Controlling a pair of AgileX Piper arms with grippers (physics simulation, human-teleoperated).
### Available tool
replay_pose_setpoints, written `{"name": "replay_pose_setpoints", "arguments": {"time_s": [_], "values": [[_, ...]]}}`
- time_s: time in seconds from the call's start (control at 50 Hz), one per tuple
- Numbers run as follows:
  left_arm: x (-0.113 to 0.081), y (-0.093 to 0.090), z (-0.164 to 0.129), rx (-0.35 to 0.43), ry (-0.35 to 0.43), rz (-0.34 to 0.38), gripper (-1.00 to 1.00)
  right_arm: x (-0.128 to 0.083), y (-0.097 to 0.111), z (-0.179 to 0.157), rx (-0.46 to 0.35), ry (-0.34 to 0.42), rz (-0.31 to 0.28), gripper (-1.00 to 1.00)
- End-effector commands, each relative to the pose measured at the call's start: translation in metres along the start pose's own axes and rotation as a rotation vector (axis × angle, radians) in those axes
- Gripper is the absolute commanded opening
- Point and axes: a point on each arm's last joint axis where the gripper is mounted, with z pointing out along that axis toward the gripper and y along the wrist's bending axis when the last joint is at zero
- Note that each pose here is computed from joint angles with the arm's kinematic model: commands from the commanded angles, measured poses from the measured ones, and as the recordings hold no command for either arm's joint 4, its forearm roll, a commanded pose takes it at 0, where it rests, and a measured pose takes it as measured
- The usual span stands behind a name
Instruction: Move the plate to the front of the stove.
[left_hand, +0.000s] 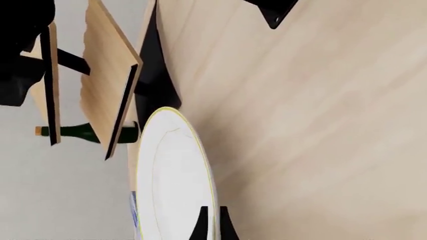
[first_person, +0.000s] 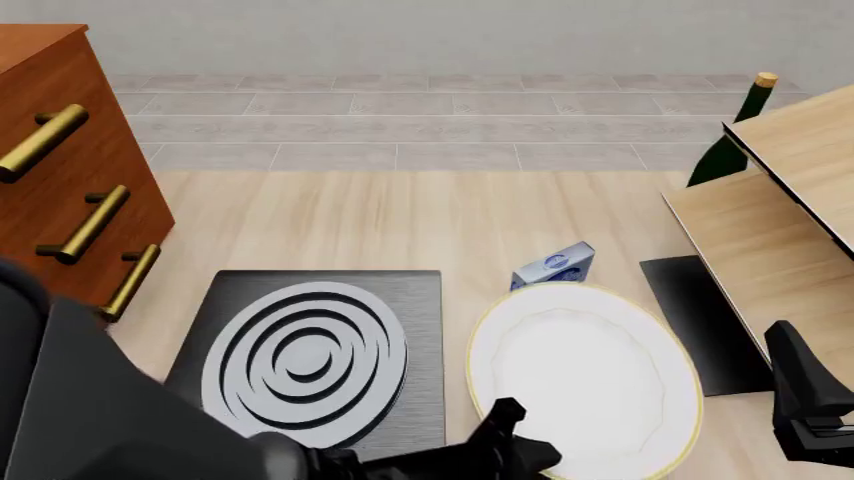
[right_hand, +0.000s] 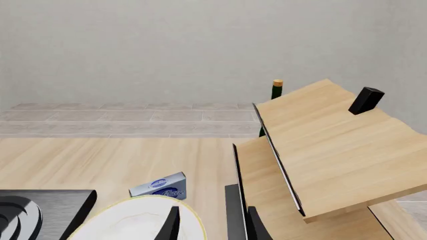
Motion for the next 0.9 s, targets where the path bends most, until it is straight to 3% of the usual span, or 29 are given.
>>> {"name": "replay_pose_setpoints", "arguments": {"time_s": [0.02,0.9], "values": [[0.006,0.009,-0.007,-0.039,0.006,0.022,-1.0,0.0,0.0,0.0,0.0,0.0,0.0,1.0],[0.018,0.033,-0.024,-0.104,0.045,0.023,-1.0,0.0,0.0,0.0,0.0,0.0,0.0,1.0]]}}
